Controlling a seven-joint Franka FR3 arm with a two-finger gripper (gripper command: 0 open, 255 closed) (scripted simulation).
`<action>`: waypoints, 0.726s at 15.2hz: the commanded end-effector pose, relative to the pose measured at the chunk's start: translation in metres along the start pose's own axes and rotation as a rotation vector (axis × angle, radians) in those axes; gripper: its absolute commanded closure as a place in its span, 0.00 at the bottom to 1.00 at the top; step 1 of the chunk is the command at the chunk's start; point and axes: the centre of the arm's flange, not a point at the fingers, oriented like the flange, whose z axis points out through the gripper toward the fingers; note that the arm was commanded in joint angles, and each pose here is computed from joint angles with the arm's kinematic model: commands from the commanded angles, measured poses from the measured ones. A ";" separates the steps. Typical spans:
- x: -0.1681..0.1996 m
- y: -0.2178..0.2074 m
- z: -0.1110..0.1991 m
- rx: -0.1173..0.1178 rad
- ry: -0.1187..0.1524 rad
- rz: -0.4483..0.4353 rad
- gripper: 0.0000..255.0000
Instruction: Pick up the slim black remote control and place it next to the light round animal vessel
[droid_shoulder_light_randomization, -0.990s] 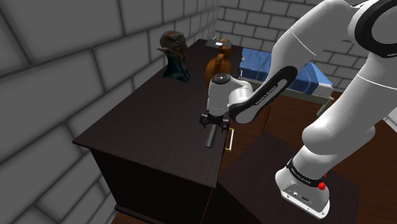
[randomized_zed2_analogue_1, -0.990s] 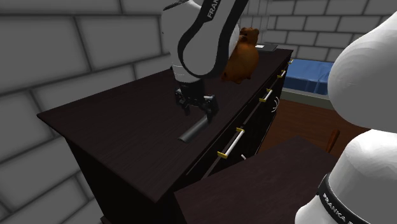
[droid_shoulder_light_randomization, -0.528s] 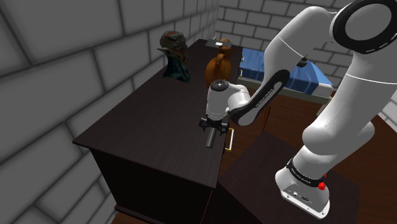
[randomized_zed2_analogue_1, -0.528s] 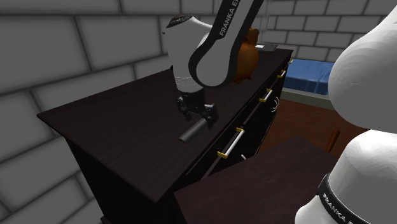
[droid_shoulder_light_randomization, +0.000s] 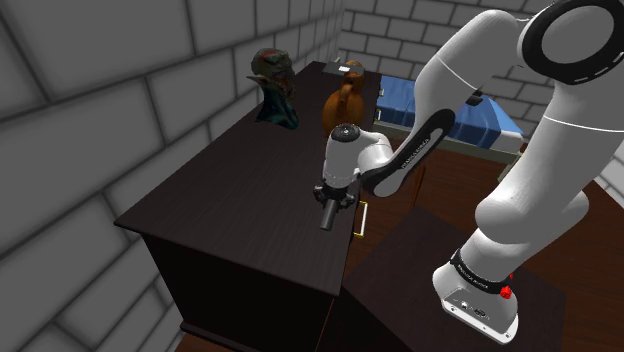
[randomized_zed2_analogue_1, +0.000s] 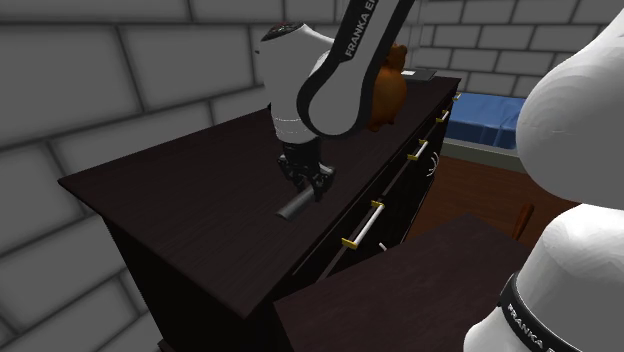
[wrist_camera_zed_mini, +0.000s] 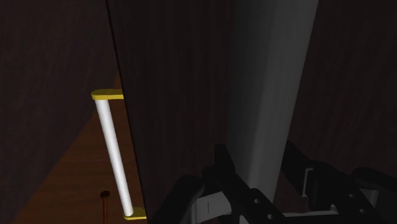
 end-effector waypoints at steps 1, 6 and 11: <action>0.000 0.006 0.005 -0.034 0.005 -0.001 1.00; -0.001 0.011 0.003 -0.034 0.005 -0.001 1.00; 0.003 0.005 -0.010 -0.034 0.005 -0.001 1.00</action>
